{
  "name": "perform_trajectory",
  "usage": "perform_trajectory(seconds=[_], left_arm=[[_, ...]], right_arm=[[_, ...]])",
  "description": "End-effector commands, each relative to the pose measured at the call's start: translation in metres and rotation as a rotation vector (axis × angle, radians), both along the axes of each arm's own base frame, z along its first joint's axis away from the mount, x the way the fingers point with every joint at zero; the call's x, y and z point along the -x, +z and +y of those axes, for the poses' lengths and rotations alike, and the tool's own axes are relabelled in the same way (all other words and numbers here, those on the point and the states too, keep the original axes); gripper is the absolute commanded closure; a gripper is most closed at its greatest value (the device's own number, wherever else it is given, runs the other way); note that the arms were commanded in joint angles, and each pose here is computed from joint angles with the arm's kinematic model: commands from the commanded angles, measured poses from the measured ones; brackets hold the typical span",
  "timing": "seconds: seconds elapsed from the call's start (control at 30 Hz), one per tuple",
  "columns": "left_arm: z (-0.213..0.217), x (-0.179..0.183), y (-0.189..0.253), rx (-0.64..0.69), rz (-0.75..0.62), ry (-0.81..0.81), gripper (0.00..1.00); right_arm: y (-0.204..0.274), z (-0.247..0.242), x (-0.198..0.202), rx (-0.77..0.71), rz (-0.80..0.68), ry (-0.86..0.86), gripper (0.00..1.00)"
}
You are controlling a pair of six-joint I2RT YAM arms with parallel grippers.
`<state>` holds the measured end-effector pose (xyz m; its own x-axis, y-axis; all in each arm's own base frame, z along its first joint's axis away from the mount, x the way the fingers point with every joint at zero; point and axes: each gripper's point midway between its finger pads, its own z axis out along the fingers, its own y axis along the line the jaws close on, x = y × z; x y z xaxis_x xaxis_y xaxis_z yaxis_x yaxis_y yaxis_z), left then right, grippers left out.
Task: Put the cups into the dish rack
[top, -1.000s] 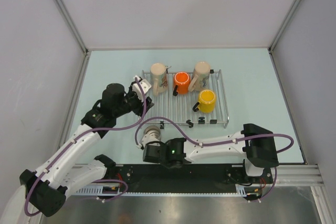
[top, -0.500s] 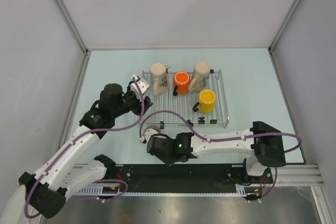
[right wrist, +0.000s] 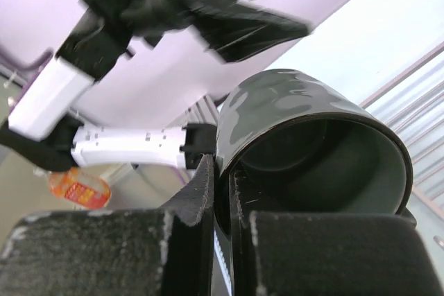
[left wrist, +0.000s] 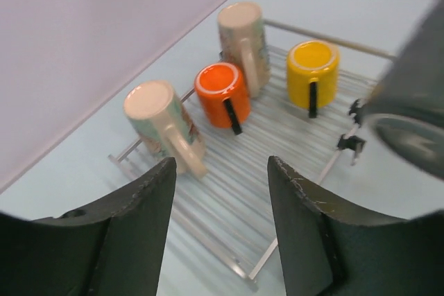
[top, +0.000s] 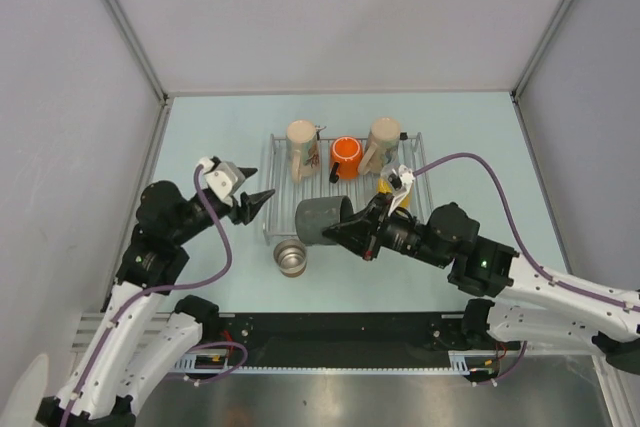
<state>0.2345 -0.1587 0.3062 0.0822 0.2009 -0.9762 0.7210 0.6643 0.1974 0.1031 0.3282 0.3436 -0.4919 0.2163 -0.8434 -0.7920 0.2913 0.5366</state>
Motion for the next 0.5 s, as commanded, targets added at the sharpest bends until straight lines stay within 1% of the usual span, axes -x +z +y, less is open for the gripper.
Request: perform_trajectory(seconds=[0.0, 0.03, 0.07, 0.1, 0.13, 0.17, 0.23, 0.27, 0.3, 0.33, 0.37, 0.4, 0.43, 0.47], left_arm=[[-0.019, 0.032, 0.009, 0.031, -0.065, -0.203, 0.42], [-0.020, 0.036, 0.008, 0.031, -0.067, -0.220, 0.45], [-0.022, 0.038, 0.009, 0.035, -0.079, -0.239, 0.51], [-0.028, 0.046, 0.002, 0.031, -0.083, -0.302, 0.53], [-0.030, 0.050, 0.000, 0.031, -0.095, -0.331, 0.53], [-0.034, 0.053, 0.003, 0.040, -0.132, -0.362, 0.53], [-0.038, 0.057, -0.010, 0.041, -0.134, -0.410, 0.52], [-0.039, 0.055, -0.008, 0.046, -0.151, -0.411, 0.51], [-0.039, 0.053, -0.014, 0.044, -0.139, -0.413, 0.51], [-0.041, 0.054, -0.017, 0.042, -0.128, -0.436, 0.51], [-0.042, 0.049, -0.018, 0.045, -0.131, -0.443, 0.49], [-0.042, 0.046, -0.019, 0.054, -0.108, -0.452, 0.48], [-0.046, 0.052, -0.020, 0.059, -0.092, -0.517, 0.42], [-0.048, 0.055, -0.021, 0.063, -0.072, -0.562, 0.38]], right_arm=[[0.049, -0.005, -0.009, -0.244, -0.027, 0.052, 1.00], [0.053, -0.005, -0.006, -0.264, -0.032, 0.084, 1.00], [0.070, -0.009, -0.006, -0.343, -0.037, 0.099, 1.00], [0.066, -0.010, -0.009, -0.362, -0.030, 0.108, 1.00], [0.068, -0.010, -0.014, -0.381, -0.036, 0.122, 1.00], [0.080, -0.013, -0.014, -0.447, -0.042, 0.138, 1.00], [0.076, -0.013, -0.027, -0.464, -0.028, 0.141, 1.00], [0.089, -0.019, -0.026, -0.521, -0.064, 0.156, 1.00], [0.092, -0.022, -0.029, -0.547, -0.034, 0.169, 1.00], [0.095, -0.027, -0.035, -0.558, -0.045, 0.173, 1.00], [0.102, -0.032, -0.036, -0.593, -0.064, 0.181, 1.00], [0.105, -0.034, -0.037, -0.614, -0.044, 0.196, 1.00], [0.112, -0.039, -0.037, -0.634, -0.067, 0.199, 1.00], [0.112, -0.036, -0.040, -0.634, -0.059, 0.203, 1.00]])
